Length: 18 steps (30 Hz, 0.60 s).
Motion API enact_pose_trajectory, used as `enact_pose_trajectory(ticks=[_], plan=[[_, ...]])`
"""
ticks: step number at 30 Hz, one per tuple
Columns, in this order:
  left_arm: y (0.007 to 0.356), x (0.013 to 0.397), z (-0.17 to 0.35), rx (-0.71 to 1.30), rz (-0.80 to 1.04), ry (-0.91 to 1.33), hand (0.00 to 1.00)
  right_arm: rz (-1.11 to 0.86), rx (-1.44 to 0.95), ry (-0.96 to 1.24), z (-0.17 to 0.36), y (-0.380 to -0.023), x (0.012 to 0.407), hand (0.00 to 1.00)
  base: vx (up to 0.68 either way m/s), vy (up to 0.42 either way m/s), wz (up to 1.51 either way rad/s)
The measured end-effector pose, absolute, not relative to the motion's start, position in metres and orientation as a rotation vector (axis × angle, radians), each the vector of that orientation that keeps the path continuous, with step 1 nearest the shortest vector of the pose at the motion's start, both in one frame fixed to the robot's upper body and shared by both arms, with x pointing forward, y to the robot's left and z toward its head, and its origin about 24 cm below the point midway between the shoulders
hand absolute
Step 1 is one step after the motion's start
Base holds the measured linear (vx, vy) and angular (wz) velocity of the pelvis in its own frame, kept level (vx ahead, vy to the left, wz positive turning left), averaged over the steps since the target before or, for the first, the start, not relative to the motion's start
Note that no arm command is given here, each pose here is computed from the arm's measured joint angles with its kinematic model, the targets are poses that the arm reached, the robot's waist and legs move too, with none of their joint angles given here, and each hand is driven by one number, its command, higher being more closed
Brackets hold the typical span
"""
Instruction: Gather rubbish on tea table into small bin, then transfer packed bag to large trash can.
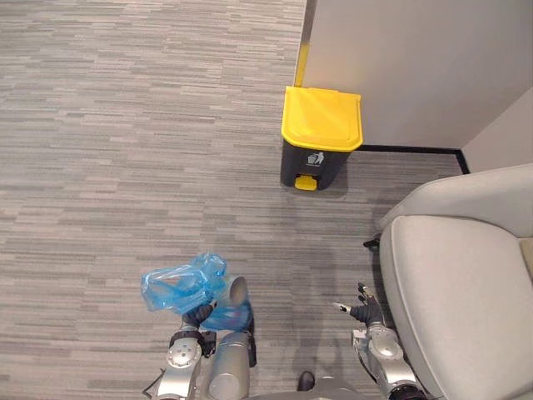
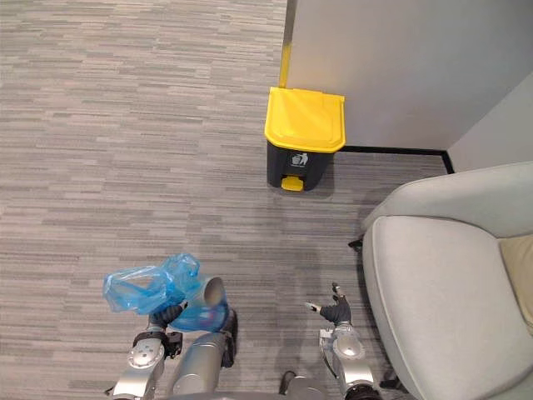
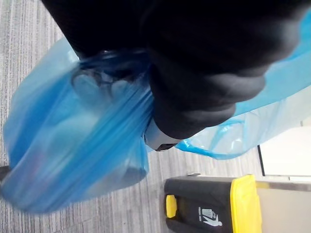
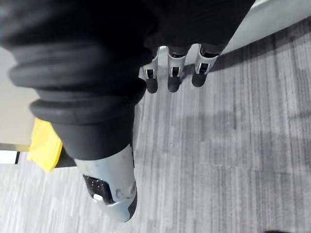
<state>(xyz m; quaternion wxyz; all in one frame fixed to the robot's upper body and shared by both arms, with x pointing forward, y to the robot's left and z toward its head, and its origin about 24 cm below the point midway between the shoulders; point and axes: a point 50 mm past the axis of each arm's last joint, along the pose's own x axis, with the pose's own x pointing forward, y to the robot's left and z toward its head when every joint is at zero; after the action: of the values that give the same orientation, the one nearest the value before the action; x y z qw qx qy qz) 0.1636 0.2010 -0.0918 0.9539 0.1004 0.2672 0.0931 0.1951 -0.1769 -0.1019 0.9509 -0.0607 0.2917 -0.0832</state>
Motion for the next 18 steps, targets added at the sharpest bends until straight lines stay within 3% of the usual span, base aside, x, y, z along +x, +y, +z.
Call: enact_pose_trajectory(ticks=[7,10,18], plan=[[0.209,0.171,-0.086,0.229,0.211,0.516,1.00,-0.154,-0.165,0.602,-0.103,-0.180,0.195,0.00,0.41,-0.056,0.11],[0.212,0.171,-0.086,0.243,0.207,0.513,1.00,-0.168,-0.178,0.661,-0.113,-0.187,0.174,0.00,0.47,-0.214,0.50],[0.189,0.168,-0.093,0.163,0.176,0.538,1.00,-0.207,-0.145,0.663,-0.112,-0.190,0.171,0.00,0.41,-0.213,0.27]])
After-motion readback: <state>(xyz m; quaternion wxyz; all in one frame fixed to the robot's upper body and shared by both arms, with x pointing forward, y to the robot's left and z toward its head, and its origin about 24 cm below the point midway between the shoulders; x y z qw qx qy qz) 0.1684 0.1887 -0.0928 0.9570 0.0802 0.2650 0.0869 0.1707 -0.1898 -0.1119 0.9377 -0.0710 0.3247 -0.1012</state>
